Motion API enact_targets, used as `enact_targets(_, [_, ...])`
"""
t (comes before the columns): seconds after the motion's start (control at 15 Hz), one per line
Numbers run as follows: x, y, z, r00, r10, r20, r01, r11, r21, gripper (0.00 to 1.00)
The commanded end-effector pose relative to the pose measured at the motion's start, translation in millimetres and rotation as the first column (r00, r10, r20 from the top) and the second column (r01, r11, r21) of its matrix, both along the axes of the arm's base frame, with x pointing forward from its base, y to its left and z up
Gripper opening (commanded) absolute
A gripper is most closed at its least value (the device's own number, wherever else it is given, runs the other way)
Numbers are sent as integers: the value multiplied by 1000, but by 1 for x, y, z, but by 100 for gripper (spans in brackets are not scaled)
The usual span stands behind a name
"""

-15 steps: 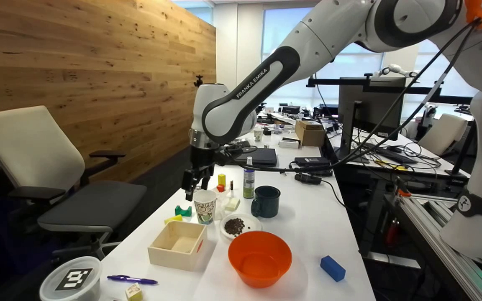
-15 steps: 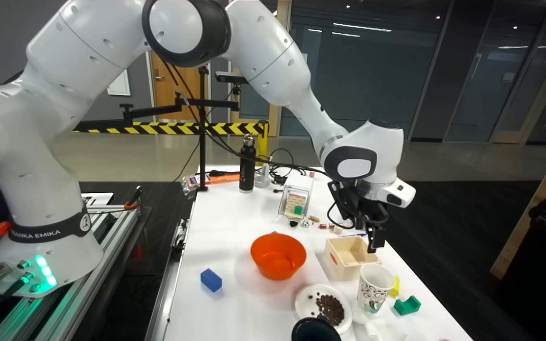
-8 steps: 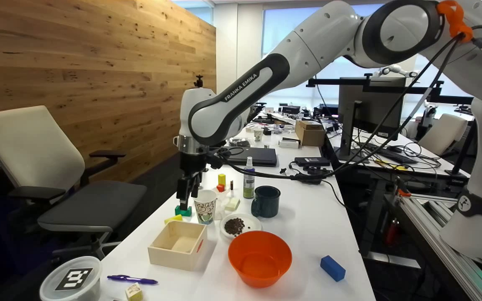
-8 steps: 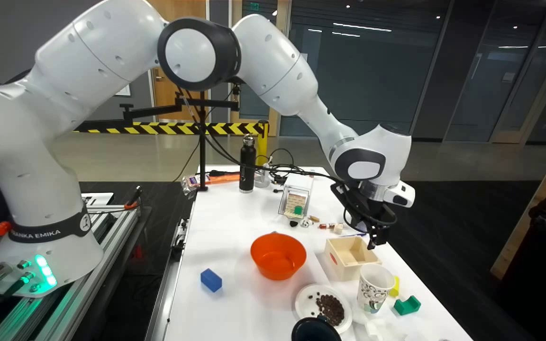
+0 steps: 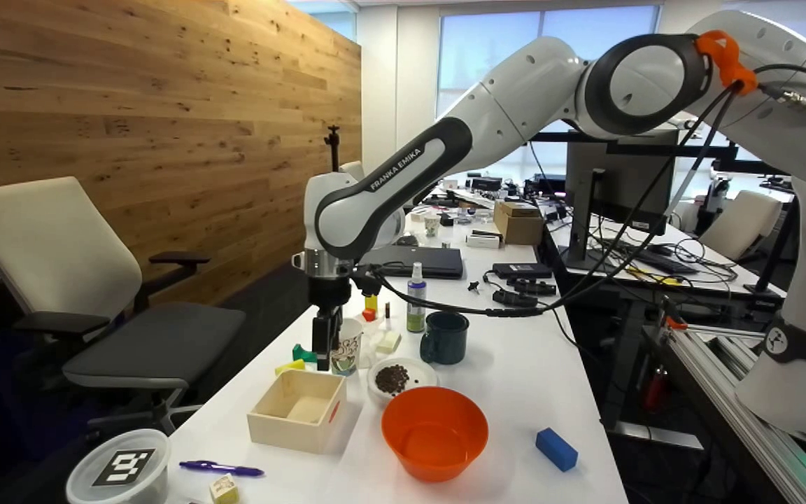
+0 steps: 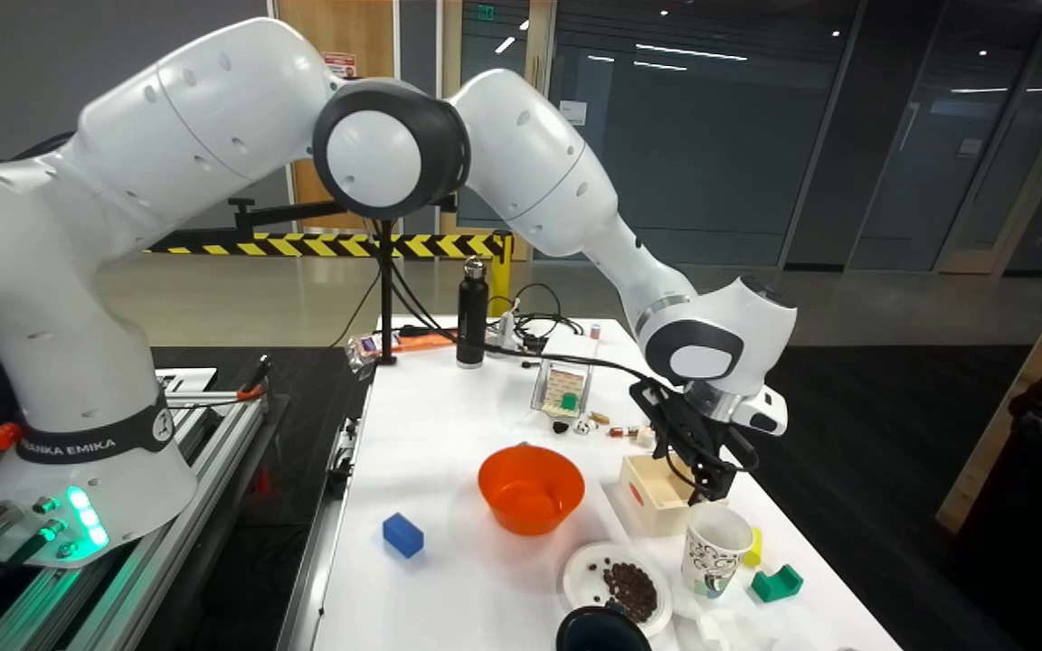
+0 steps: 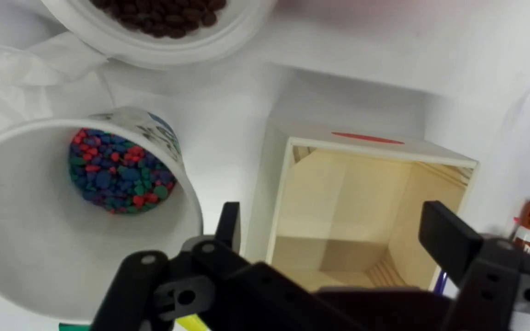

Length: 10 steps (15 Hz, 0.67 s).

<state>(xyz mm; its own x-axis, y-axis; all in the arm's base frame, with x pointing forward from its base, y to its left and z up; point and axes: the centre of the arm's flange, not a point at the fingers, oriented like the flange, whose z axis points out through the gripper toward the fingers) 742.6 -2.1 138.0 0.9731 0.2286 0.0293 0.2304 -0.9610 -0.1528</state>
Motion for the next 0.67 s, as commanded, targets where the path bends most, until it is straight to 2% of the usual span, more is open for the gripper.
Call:
enact_targets(0.0, [12,-11,-12,999,30,-38,-30,999,14,100])
enact_targets(0.2, [10,-12,-15,998,19,-53,-18,1000,23,100])
enact_targets(0.4, [14,-11,-14,997,-16,-77,17,1000,1,100])
enact_targets(0.6, [18,-12,-14,986,-113,-121,104,991,-79,100])
